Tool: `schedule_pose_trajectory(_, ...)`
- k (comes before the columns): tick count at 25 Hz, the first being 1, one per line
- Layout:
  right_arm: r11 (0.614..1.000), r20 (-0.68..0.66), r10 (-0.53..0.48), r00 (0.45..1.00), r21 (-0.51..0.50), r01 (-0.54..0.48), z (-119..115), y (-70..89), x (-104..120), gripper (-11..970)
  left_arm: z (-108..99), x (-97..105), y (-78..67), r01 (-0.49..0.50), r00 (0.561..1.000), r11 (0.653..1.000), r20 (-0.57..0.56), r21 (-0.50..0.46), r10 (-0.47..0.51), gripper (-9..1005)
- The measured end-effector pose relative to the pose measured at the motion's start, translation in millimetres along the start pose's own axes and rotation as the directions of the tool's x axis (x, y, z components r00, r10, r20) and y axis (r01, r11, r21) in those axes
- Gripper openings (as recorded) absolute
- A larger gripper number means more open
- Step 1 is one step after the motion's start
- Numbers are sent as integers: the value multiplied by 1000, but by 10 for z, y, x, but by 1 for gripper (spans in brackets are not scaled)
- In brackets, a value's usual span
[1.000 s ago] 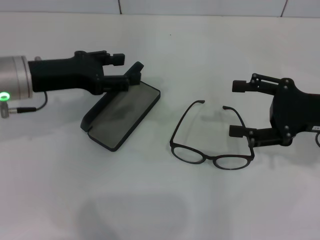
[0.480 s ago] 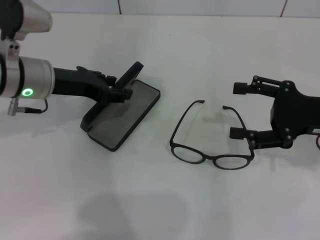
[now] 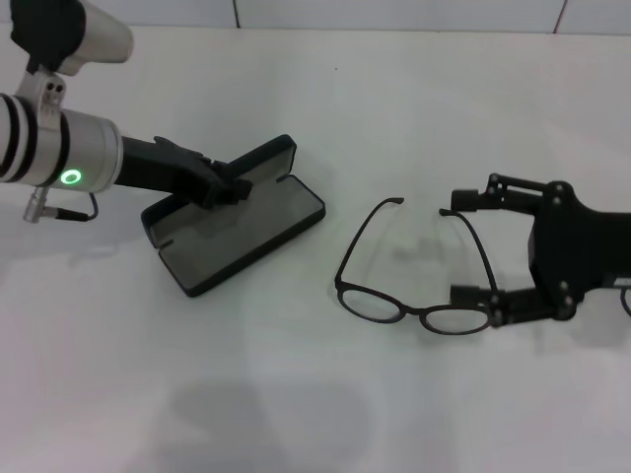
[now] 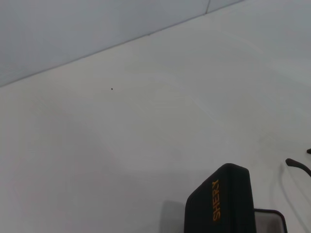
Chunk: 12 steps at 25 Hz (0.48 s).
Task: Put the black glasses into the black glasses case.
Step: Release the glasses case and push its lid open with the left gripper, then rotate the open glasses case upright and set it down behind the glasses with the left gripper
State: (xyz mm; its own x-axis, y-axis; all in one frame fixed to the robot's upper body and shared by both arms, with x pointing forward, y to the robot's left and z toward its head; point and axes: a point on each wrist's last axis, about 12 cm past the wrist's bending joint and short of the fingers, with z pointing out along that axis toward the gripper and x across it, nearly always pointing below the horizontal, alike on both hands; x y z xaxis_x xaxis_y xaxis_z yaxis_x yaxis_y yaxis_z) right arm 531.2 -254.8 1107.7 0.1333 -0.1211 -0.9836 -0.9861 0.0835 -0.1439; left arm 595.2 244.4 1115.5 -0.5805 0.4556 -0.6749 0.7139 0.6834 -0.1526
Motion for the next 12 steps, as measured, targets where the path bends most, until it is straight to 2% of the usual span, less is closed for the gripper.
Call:
schedule_pose_trajectory(5,997,7,-43,999,-71,44,-12,96,-5,884,7,-72,-7,-36,999,999,-1,-3,36,417)
schedule_pose_trajectory(9,994,11,-53,999,-95,54,9,151,15,885,-12,-270,-30,-160,987,987,24,-13,161,330)
schedule_pose_trajectory(12,994,14,-53,998,-93,54,22,190,40,885,21,-463,-81,-262,964,965,43,-12,262,267)
